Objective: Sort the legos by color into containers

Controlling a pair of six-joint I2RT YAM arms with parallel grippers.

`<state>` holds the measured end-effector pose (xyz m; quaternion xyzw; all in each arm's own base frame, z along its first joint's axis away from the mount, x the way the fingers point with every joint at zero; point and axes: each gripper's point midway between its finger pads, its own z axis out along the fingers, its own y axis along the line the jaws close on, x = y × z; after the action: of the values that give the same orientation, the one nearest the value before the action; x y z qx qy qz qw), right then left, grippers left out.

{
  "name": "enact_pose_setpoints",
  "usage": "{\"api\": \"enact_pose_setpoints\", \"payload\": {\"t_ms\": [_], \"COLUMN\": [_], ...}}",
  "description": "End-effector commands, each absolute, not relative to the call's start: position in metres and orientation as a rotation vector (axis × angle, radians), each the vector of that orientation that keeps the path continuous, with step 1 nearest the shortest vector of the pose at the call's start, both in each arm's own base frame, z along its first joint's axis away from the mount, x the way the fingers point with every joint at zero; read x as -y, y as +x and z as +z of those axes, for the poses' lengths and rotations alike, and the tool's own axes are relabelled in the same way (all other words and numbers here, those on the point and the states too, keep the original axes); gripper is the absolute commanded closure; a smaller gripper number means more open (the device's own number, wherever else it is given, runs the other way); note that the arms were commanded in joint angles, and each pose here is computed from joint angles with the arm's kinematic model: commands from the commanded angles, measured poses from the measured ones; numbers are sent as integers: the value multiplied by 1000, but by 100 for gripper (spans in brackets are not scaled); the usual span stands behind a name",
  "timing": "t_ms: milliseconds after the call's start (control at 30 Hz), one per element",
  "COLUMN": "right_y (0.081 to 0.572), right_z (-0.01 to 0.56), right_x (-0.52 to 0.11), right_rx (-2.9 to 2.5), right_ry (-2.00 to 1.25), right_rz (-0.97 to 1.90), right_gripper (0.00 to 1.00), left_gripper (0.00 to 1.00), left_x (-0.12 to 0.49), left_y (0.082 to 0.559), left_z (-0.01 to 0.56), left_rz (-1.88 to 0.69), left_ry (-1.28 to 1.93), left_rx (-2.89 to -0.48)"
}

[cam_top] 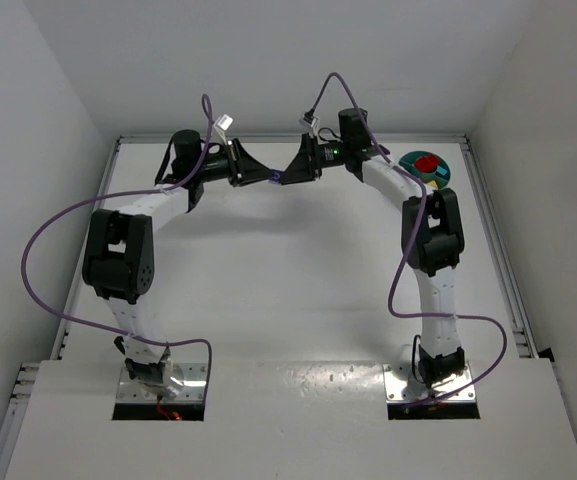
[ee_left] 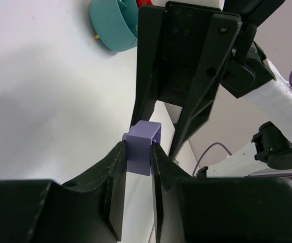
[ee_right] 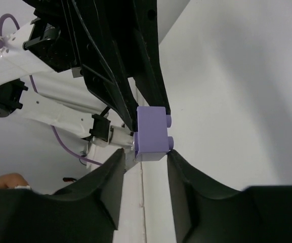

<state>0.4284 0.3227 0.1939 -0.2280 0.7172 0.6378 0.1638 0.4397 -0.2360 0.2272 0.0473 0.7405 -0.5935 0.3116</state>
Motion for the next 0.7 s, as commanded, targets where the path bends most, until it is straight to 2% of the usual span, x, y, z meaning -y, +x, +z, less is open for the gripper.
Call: {"api": "enact_pose_setpoints", "payload": {"t_ms": [0, 67, 167, 300, 400, 433, 467, 567, 633, 667], "right_y": [435, 436, 438, 440, 452, 448, 451, 466, 467, 472], "right_z": [207, 211, 210, 215, 214, 205, 199, 182, 191, 192], "right_x": [-329, -330, -330, -329, -314, -303, -296, -256, -236, -214], "right_rx": [-1955, -1945, -1942, -1932, -1956, -2043, -2011, -2149, -2169, -2180], "right_ry": [-728, -734, -733, -741, -728, -701, -800, -761, -733, -716], "right_rz": [1797, 1793, 1777, 1724, 1542, 1496, 1364, 960, 787, 611], "right_gripper": [64, 69, 81, 91, 97, 97, 99, 100, 100, 100], "left_gripper": [80, 80, 77, 49, 18, 0, 0, 0, 0, 0], "left_x": [241, 245, 244, 242, 236, 233, 230, 220, 206, 199], "left_y": [436, 433, 434, 438, 447, 445, 450, 455, 463, 465], "left_z": [236, 234, 230, 223, 219, 208, 210, 204, 197, 194], "left_rz": [-1570, -1572, -1556, -1505, -1410, -1378, -1329, -1218, -1083, -1015], "left_ry": [184, 196, 187, 180, 140, 135, 126, 101, 30, 9], "left_rx": [-1923, -1931, -1945, -1984, -2023, -2062, -2064, -2087, -2135, -2171]}}
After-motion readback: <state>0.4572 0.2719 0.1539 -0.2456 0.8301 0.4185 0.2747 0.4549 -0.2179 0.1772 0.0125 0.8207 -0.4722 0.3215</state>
